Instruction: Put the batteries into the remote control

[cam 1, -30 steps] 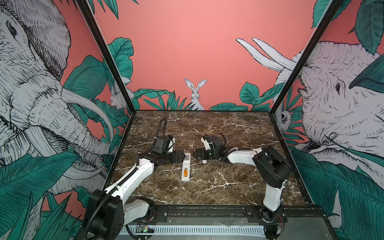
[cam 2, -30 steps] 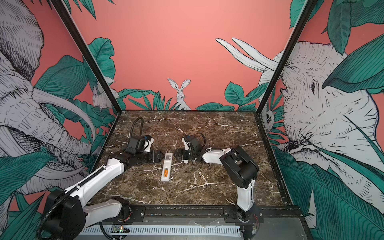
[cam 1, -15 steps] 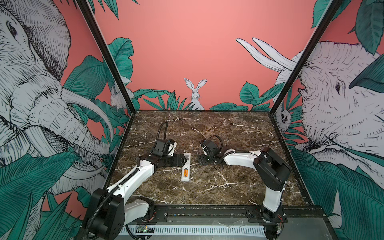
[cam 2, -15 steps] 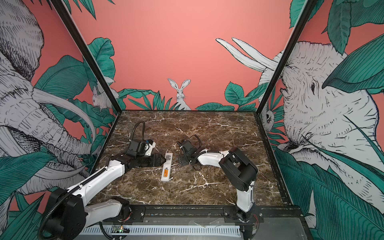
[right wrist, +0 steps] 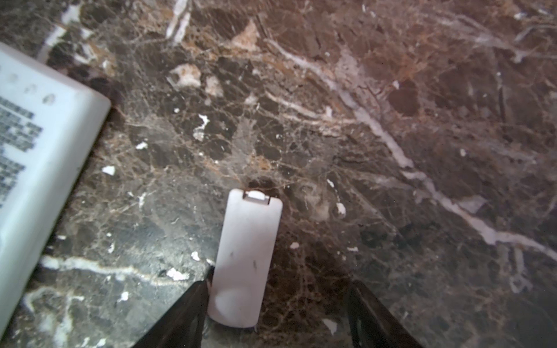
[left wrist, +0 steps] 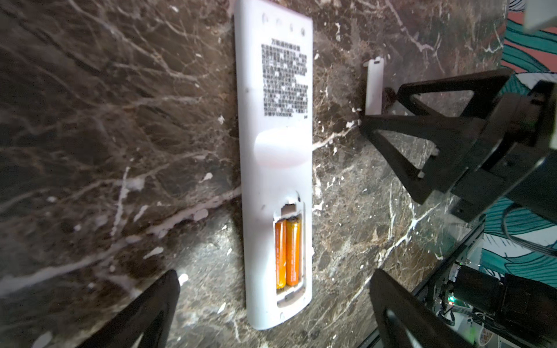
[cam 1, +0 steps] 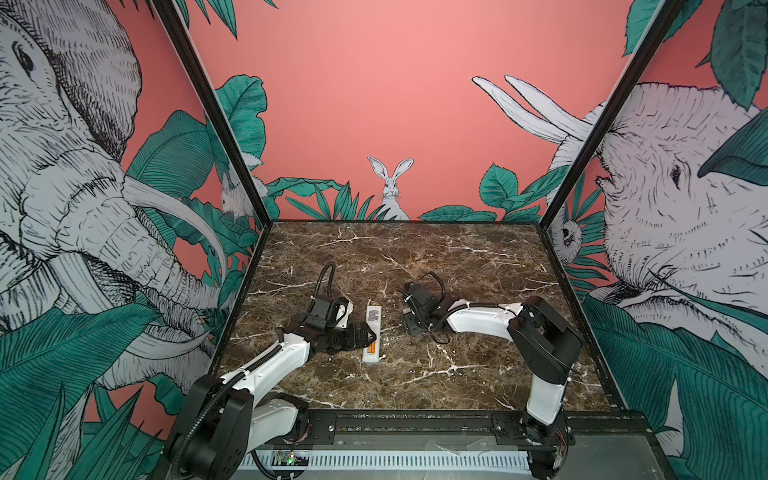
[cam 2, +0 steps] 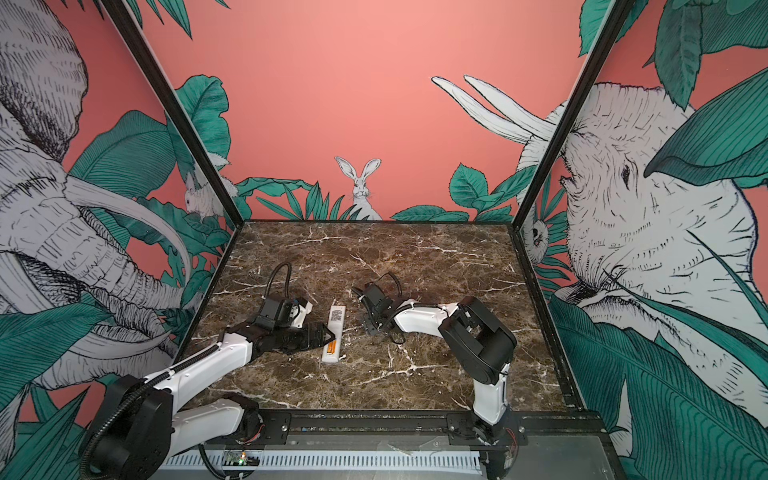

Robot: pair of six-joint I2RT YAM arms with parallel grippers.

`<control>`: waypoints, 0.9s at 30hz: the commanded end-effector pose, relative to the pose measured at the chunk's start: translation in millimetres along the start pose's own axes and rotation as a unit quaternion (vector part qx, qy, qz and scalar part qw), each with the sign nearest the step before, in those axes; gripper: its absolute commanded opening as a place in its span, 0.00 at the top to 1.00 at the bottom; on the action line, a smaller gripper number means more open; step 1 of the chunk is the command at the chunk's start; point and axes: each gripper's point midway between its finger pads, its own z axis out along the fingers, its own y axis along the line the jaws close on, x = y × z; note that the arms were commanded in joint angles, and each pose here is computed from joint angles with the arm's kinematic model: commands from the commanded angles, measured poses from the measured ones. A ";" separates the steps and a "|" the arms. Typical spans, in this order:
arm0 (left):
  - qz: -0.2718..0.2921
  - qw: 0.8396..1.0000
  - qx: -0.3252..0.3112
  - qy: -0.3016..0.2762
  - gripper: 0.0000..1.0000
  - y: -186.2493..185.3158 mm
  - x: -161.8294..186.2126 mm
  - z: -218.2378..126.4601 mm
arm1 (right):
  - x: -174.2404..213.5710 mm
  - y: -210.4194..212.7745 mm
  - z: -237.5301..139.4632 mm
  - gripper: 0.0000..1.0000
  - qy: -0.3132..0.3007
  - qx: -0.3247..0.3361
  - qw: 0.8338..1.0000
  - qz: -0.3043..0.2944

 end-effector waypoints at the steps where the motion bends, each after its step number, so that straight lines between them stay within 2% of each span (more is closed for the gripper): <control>1: 0.002 1.000 0.008 0.002 0.01 -7.7 3.8 5.7 | 54.2 -23.4 5.1 0.29 0.092 0.049 0.994 -0.035; 11: 0.011 0.999 0.019 0.023 0.01 -22.6 18.7 23.9 | 56.2 -31.8 2.0 0.33 0.093 0.065 0.993 -0.041; 16: 0.014 0.999 0.038 0.026 0.01 -36.0 19.0 32.4 | 57.2 -37.4 -0.4 0.38 0.089 0.065 0.993 -0.040; 27: 0.025 0.998 0.056 0.026 0.01 -55.4 14.1 44.1 | 47.4 -27.9 0.0 0.40 0.070 0.008 0.996 -0.059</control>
